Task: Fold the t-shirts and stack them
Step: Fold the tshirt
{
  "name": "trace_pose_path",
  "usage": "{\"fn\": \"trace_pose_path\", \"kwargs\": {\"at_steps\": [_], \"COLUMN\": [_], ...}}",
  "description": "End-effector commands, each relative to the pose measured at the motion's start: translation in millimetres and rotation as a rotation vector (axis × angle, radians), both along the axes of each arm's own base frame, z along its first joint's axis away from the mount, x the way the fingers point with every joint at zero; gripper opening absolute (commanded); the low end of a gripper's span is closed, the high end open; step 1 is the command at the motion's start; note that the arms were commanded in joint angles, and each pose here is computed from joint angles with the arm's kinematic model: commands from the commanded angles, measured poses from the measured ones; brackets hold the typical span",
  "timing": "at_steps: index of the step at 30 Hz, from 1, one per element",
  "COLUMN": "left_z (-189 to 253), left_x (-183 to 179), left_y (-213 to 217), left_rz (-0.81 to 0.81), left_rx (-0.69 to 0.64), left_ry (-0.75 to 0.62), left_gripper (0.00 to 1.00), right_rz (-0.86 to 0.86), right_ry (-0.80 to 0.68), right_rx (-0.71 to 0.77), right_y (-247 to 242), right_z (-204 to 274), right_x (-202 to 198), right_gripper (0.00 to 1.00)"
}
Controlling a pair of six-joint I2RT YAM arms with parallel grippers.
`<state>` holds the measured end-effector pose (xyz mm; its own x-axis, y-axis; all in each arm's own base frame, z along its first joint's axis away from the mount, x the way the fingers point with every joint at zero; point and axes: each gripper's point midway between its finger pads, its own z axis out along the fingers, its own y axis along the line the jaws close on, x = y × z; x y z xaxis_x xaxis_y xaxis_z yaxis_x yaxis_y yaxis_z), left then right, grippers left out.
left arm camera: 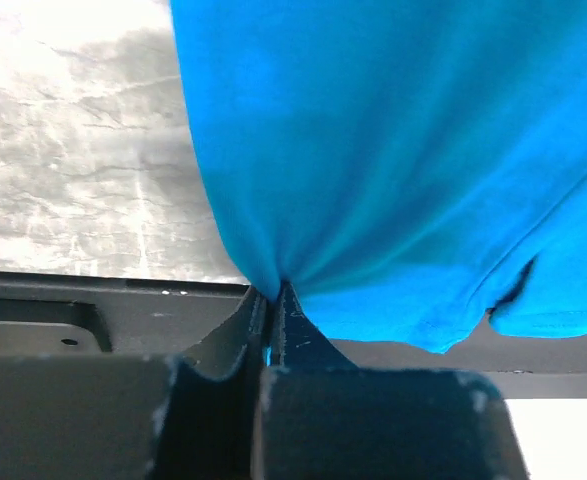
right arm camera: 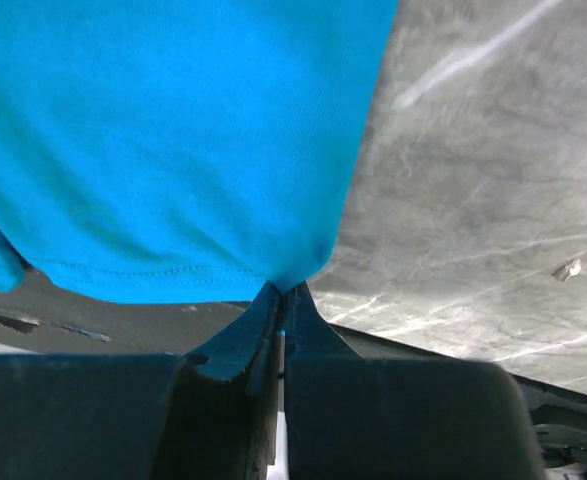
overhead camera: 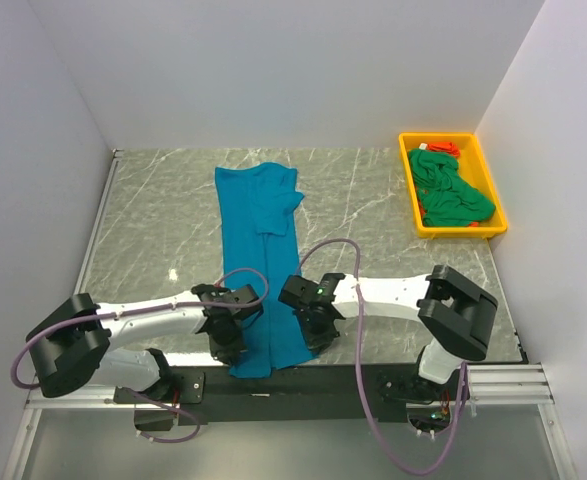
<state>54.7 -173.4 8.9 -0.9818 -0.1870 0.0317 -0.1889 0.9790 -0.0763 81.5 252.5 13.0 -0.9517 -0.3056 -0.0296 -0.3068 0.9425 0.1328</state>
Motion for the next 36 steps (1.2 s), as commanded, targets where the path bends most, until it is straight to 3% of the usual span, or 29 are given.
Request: {"fn": "trace_pose_path", "kwargs": {"at_steps": [1,4,7,18,25,36], "left_z": [-9.0,2.6,16.0,52.0,68.9,73.7], "left_x": [-43.3,-36.1,-6.0,160.6,242.7,304.1], "left_y": [-0.4,-2.3,-6.5,12.7,24.7,30.8], "left_rz": [-0.012,-0.036,-0.041,0.034,0.082,0.086], "left_rx": [-0.001,-0.005,0.011,0.047,0.055,0.078], "left_ry": [0.153,0.126,0.065,-0.228,-0.377,-0.486], "left_gripper": [0.01,0.01,0.01,0.01,0.01,0.01], "right_rz": [0.022,0.038,0.043,-0.026,-0.015,-0.050], "right_ry": [0.028,0.029,-0.025,-0.349,-0.472,-0.548], "right_rx": [-0.021,-0.007,-0.025,-0.009,0.026,0.071], "right_y": [-18.0,-23.8,-24.0,-10.0,12.9,27.7], "right_z": [4.1,16.0,30.2,96.0,118.9,121.7], "right_x": [-17.6,-21.2,0.1,156.3,223.9,273.3], "right_gripper": [0.00,0.00,0.00,0.00,0.00,0.00]}}
